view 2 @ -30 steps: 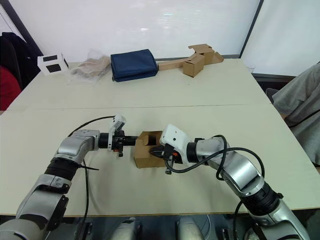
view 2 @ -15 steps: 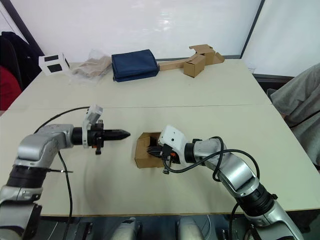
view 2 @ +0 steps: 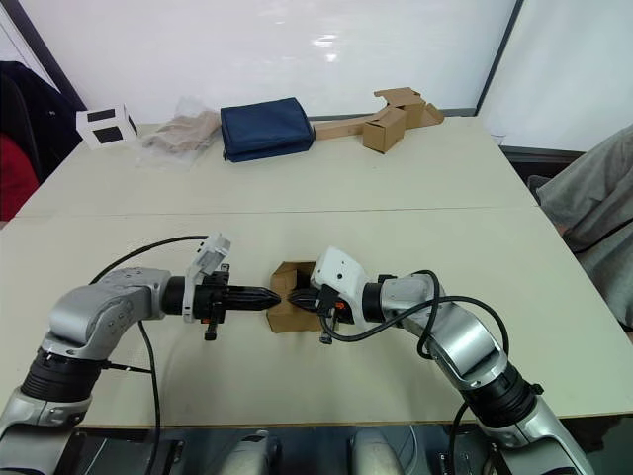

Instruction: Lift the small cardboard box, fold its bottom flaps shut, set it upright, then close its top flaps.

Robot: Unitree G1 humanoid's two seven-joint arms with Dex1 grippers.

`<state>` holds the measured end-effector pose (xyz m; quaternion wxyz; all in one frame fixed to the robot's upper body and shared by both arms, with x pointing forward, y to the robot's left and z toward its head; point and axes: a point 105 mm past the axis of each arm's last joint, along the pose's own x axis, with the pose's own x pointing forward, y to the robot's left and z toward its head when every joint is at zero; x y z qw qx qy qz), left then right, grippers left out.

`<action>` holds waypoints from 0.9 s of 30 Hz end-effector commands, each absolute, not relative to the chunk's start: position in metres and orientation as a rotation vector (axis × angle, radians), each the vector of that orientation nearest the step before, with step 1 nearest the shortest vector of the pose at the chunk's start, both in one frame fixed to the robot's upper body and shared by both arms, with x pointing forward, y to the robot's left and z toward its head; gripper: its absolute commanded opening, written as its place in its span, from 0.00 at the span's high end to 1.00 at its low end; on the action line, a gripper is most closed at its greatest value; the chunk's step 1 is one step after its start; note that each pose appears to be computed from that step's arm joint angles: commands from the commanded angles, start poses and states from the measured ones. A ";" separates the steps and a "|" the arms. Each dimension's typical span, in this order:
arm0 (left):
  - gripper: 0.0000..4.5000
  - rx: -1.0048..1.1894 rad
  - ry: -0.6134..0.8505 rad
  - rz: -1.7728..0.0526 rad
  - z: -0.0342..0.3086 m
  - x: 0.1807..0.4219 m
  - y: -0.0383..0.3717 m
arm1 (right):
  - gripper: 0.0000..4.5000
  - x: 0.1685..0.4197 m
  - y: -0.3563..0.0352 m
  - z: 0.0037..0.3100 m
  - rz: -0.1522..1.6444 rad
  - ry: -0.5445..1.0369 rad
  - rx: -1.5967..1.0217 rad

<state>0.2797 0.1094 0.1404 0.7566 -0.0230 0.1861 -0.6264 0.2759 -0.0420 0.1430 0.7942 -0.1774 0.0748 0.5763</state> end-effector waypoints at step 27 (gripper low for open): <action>0.99 -0.058 0.351 -1.339 0.150 0.293 0.116 | 1.00 0.298 -0.051 0.173 1.172 0.042 -0.467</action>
